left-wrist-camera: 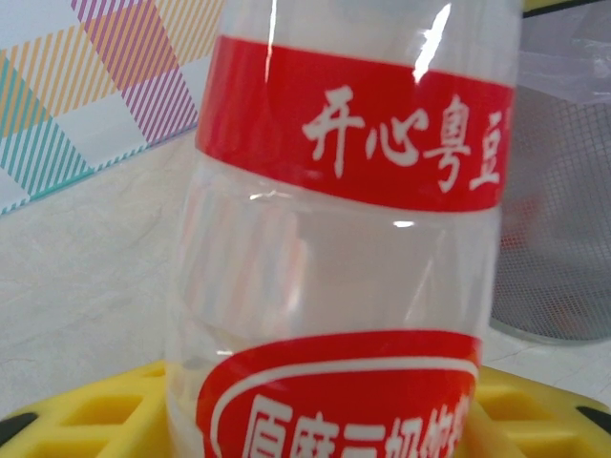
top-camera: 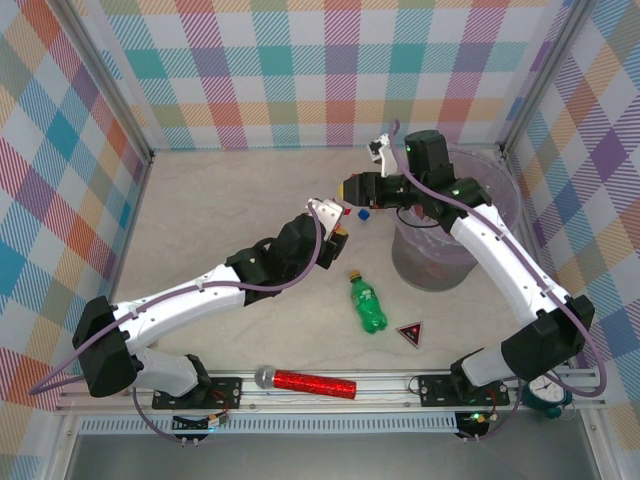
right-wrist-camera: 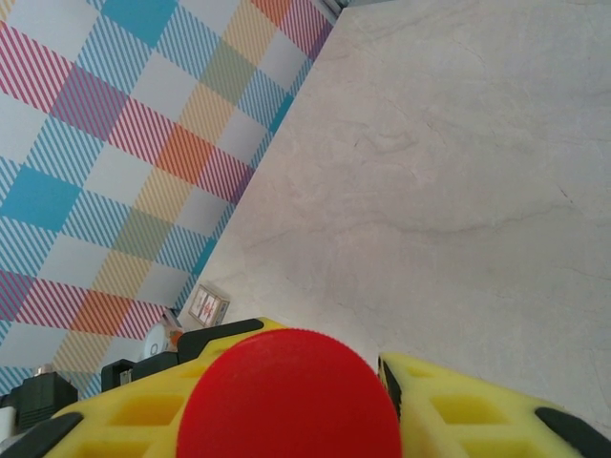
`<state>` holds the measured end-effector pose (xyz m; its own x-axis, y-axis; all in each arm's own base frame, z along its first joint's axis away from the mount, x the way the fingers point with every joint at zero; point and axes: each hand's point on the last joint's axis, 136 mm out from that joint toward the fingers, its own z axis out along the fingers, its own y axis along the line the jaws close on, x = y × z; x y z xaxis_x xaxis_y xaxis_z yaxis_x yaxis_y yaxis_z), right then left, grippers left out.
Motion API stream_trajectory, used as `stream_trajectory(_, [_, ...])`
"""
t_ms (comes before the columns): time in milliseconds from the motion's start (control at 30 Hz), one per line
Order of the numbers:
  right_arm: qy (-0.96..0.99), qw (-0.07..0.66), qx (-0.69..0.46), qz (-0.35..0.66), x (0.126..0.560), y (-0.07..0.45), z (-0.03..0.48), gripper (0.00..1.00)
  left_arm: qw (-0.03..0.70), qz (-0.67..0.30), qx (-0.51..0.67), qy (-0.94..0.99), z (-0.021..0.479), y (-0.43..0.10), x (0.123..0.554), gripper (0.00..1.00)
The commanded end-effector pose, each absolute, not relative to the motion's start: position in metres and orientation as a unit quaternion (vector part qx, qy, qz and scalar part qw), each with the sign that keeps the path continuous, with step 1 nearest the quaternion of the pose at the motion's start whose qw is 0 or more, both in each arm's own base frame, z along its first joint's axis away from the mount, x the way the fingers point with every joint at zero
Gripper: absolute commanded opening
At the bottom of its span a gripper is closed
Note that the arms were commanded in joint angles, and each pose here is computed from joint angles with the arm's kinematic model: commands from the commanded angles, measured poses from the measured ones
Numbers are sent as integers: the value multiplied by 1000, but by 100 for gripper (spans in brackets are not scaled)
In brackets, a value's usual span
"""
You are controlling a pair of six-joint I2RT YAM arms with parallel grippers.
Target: Put the plastic bottles in the bin
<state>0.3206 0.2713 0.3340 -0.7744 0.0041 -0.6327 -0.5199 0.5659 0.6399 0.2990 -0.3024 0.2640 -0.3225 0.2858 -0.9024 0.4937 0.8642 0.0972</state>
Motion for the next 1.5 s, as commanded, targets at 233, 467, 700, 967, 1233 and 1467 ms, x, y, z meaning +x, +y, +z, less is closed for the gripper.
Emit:
stream_trajectory(233, [827,358,-151,405,331,260,363,37,545,-118,222,800,280,-302,301,98])
stream_trajectory(467, [815,428,-129,368,355,218,406,37,528,-126,221,810,270,-297,294,100])
stream_trajectory(700, [803,521,-35,287,370,102,469,37,489,-153,239,825,247,-302,280,100])
stream_trajectory(967, [798,553,92,224,365,-9,475,37,470,-140,240,838,229,-314,292,99])
stream_trajectory(1233, [824,506,101,233,377,-17,436,37,452,-129,218,855,206,-315,313,96])
stream_trajectory(1467, [829,456,103,307,394,-2,403,36,441,-130,206,864,186,-320,341,94])
